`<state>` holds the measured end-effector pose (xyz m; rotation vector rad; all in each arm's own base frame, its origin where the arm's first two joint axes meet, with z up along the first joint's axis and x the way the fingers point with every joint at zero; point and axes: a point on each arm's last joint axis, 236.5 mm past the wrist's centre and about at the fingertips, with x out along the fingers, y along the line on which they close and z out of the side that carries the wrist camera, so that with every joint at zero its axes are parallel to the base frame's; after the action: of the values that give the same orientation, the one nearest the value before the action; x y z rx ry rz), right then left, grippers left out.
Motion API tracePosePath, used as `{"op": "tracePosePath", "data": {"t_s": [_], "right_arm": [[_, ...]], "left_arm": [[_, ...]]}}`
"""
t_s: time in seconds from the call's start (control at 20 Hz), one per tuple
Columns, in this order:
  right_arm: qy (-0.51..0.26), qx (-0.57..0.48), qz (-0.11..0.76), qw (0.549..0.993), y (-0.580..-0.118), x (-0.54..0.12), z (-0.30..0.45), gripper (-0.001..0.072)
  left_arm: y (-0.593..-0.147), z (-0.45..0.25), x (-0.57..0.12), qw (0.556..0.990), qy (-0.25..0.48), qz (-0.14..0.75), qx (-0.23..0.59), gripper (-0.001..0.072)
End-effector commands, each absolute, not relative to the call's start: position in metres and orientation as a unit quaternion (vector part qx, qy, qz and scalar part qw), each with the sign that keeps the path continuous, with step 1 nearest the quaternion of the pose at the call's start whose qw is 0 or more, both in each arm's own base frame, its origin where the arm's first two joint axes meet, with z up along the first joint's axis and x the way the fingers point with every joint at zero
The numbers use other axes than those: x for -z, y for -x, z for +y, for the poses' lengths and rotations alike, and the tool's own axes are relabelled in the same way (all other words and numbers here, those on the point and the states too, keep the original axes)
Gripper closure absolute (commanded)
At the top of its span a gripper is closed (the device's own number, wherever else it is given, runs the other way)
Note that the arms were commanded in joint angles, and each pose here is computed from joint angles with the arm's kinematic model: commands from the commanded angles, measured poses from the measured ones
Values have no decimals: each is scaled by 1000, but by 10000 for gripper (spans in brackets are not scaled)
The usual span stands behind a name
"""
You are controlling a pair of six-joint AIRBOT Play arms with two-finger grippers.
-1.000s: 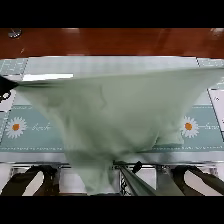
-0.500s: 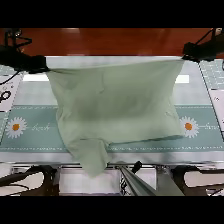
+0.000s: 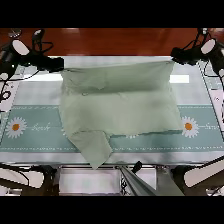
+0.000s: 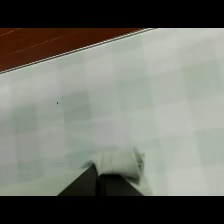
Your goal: Fold the shirts.
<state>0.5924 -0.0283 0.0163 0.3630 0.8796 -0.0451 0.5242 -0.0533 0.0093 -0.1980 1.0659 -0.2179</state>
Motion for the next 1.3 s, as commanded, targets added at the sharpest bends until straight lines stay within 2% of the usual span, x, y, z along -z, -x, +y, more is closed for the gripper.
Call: {"op": "tracePosePath", "data": {"t_s": [0.0, 0.15, 0.25, 0.35, 0.55, 0.8, 0.85, 0.9, 0.95, 1.0, 1.05, 1.15, 1.25], "right_arm": [[-177, 25, 437, 881, -593, 3, -28, 684], [-151, 8, 494, 856, -568, 13, -26, 683], [-93, -17, 566, 819, -532, 20, -29, 683], [-78, -20, 623, 778, -500, 26, -30, 683], [-76, -33, 687, 722, -460, 31, -25, 683], [-86, -36, 697, 711, -454, 31, -19, 683], [-88, -37, 696, 711, -454, 30, -18, 683], [-86, -38, 696, 711, -454, 30, -18, 680], [-86, -38, 697, 711, -453, 30, -18, 609], [-82, -43, 703, 706, -448, 28, -18, 494], [-74, -46, 710, 699, -441, 24, -22, 455], [-45, -40, 731, 680, -417, 8, -41, 455], [-64, -13, 737, 673, -396, -19, -60, 455]], "left_arm": [[-526, -59, 20, 837, 108, 528, 99, 688], [-494, -62, 31, 795, 97, 589, 112, 688], [-442, -46, 35, 725, 52, 677, 117, 687], [-411, -45, 35, 678, 53, 722, 125, 687], [-391, -53, 35, 646, 55, 749, 138, 687], [-381, -55, 50, 624, 77, 769, 115, 687], [-384, -55, 51, 628, 81, 766, 108, 667], [-387, -55, 51, 632, 90, 764, 98, 522], [-386, -55, 49, 632, 96, 764, 91, 334], [-384, -54, 44, 632, 95, 764, 92, 271], [-383, -53, 35, 636, 93, 760, 93, 262], [-385, -48, 10, 661, 92, 739, 93, 261], [-381, -40, -21, 690, 92, 712, 88, 261]]}}
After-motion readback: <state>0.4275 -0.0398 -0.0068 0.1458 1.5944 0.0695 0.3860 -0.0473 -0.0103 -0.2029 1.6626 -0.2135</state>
